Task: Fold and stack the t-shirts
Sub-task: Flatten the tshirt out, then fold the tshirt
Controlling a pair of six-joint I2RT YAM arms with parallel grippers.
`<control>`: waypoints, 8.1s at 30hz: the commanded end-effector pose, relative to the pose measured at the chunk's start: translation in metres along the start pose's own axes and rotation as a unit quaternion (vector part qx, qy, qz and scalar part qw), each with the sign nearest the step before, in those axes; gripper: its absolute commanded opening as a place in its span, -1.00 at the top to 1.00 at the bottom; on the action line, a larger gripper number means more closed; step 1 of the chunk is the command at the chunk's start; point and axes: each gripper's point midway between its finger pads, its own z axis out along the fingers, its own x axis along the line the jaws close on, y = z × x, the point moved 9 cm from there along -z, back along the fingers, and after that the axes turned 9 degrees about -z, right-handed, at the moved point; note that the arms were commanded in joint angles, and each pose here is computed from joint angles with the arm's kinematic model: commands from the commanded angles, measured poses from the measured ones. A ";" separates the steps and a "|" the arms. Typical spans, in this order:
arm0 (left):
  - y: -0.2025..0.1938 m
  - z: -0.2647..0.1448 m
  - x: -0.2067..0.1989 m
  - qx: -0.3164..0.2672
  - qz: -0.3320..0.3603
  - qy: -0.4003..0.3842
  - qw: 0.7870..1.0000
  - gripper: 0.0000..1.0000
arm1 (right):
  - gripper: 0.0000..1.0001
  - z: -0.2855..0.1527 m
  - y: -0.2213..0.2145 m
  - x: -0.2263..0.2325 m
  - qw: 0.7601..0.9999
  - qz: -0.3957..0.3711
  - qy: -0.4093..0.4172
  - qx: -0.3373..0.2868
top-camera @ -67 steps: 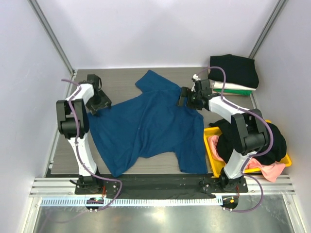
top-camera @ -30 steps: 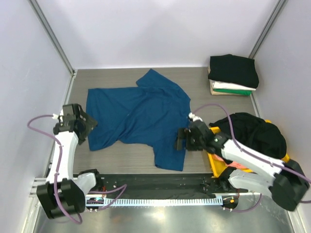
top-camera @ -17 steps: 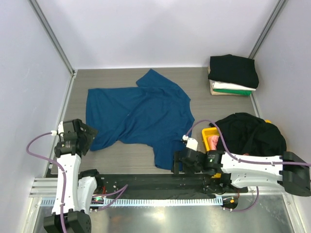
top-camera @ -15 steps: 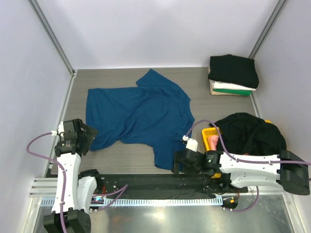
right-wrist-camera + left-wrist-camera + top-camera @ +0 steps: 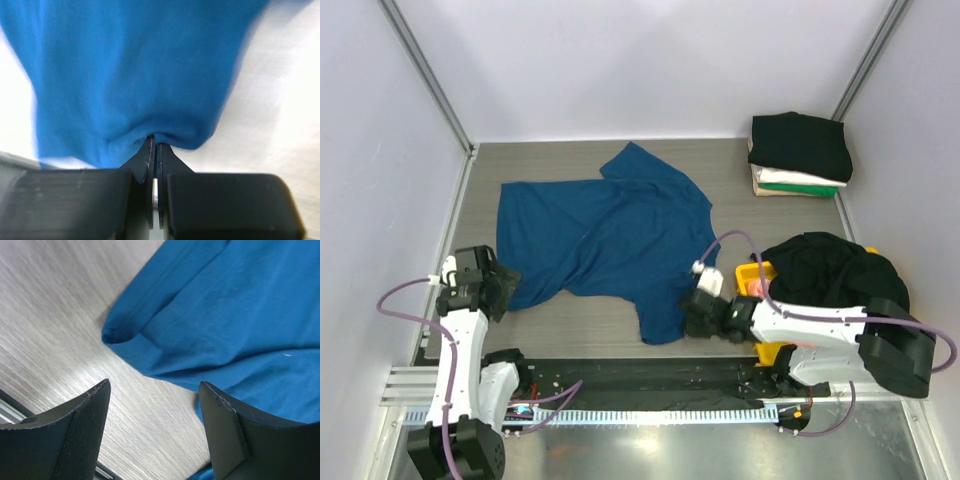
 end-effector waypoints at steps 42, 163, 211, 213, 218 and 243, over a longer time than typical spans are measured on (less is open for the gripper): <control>-0.012 0.069 -0.004 -0.138 0.036 0.071 0.987 0.95 | 0.98 0.006 0.131 -0.093 0.995 0.066 -0.036 -0.059; 0.026 0.043 -0.222 -0.053 0.295 -0.014 0.954 -0.29 | -0.89 -0.007 0.276 -0.124 0.977 0.119 -0.075 -0.157; 0.022 0.083 -0.085 0.040 0.125 0.015 0.991 0.99 | 0.98 0.025 0.069 -0.092 0.991 0.098 -0.091 -0.009; 0.035 0.079 -0.083 0.032 0.106 0.021 0.994 0.99 | 0.98 0.004 0.072 -0.094 0.989 0.106 -0.100 -0.037; 0.047 0.066 -0.072 0.042 0.094 0.016 0.995 1.00 | 0.98 -0.037 0.083 -0.094 0.981 0.131 -0.097 -0.106; 0.076 0.057 -0.137 0.066 0.105 -0.047 0.991 1.00 | 0.98 -0.081 0.251 -0.077 0.972 0.114 -0.089 -0.185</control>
